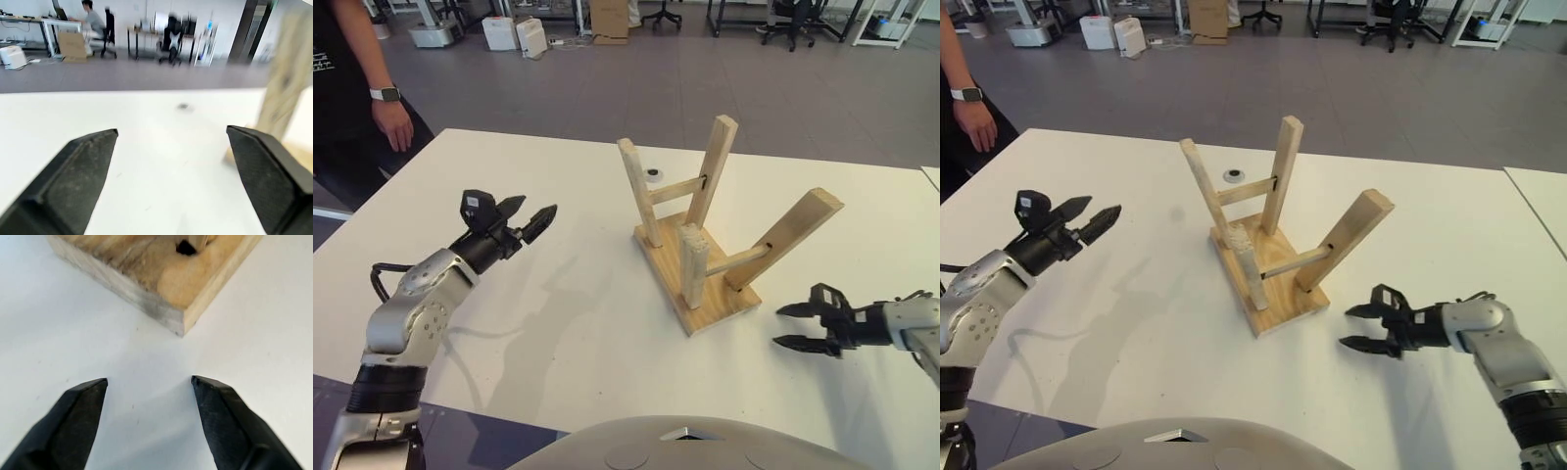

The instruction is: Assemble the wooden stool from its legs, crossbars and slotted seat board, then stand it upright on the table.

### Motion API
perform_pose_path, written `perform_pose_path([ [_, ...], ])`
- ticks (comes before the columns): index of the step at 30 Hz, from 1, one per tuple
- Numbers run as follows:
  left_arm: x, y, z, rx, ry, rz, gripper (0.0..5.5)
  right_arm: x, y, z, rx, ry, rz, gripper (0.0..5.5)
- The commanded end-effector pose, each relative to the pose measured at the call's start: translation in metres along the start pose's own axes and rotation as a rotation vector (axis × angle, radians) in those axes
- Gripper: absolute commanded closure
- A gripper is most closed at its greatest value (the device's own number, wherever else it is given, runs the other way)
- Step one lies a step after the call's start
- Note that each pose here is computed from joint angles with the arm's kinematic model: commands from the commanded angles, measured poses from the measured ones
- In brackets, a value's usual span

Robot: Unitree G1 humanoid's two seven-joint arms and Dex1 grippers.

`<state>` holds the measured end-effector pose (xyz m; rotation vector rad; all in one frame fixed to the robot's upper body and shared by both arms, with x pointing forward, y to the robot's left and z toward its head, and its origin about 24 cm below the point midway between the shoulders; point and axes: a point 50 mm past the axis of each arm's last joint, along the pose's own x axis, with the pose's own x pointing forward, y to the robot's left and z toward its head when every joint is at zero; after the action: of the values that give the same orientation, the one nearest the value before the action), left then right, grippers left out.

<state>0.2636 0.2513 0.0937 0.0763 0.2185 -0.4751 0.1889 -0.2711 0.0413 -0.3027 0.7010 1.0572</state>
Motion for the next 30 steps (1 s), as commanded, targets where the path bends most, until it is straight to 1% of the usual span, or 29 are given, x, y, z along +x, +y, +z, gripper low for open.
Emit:
perform_pose_path([
  [1, 0.009, 0.016, -0.015, 0.162, 0.099, -0.008, 1.40, 0.047, 0.020, -0.012, 0.028, -0.021, -0.112, 2.27],
  [4, 0.015, 0.011, -0.021, 0.192, 0.105, -0.050, 1.40, 0.057, -0.002, -0.005, 0.028, -0.051, -0.298, 2.27],
  [8, 0.021, 0.006, -0.019, 0.196, 0.078, -0.079, 1.40, 0.055, -0.034, 0.003, 0.001, -0.043, -0.476, 2.27],
  [9, 0.021, 0.004, -0.020, 0.195, 0.074, -0.083, 1.40, 0.054, -0.042, 0.007, -0.007, -0.041, -0.514, 2.27],
  [11, 0.022, 0.000, -0.020, 0.195, 0.068, -0.093, 1.40, 0.052, -0.050, 0.019, -0.003, -0.099, -0.536, 2.27],
  [12, 0.022, -0.001, -0.018, 0.198, 0.062, -0.094, 1.40, 0.050, -0.047, 0.030, 0.035, -0.189, -0.501, 2.27],
  [14, 0.017, -0.004, -0.014, 0.190, 0.033, -0.080, 1.40, 0.034, -0.022, 0.052, 0.086, -0.387, -0.272, 2.27],
  [15, 0.012, -0.005, -0.012, 0.185, 0.019, -0.068, 1.40, 0.023, -0.004, 0.059, 0.101, -0.434, -0.125, 2.27],
  [16, 0.008, -0.006, -0.011, 0.179, 0.008, -0.058, 1.40, 0.015, 0.009, 0.063, 0.104, -0.449, -0.024, 2.27],
  [18, 0.000, -0.009, -0.010, 0.166, -0.008, -0.039, 1.40, 0.010, 0.023, 0.071, 0.101, -0.461, 0.062, 2.27],
  [20, -0.004, -0.011, -0.009, 0.156, -0.016, -0.027, 1.40, 0.013, 0.028, 0.083, 0.079, -0.487, 0.063, 2.27],
  [23, -0.007, -0.017, -0.009, 0.139, -0.025, -0.024, 1.40, 0.036, 0.033, 0.096, 0.040, -0.507, -0.005, 2.27],
  [27, -0.006, -0.023, -0.011, 0.122, -0.027, -0.034, 1.40, 0.066, 0.039, 0.094, 0.019, -0.464, -0.054, 2.27],
  [30, -0.003, -0.023, -0.011, 0.113, -0.033, -0.033, 1.40, 0.082, 0.036, 0.093, 0.006, -0.450, -0.099, 2.27],
])
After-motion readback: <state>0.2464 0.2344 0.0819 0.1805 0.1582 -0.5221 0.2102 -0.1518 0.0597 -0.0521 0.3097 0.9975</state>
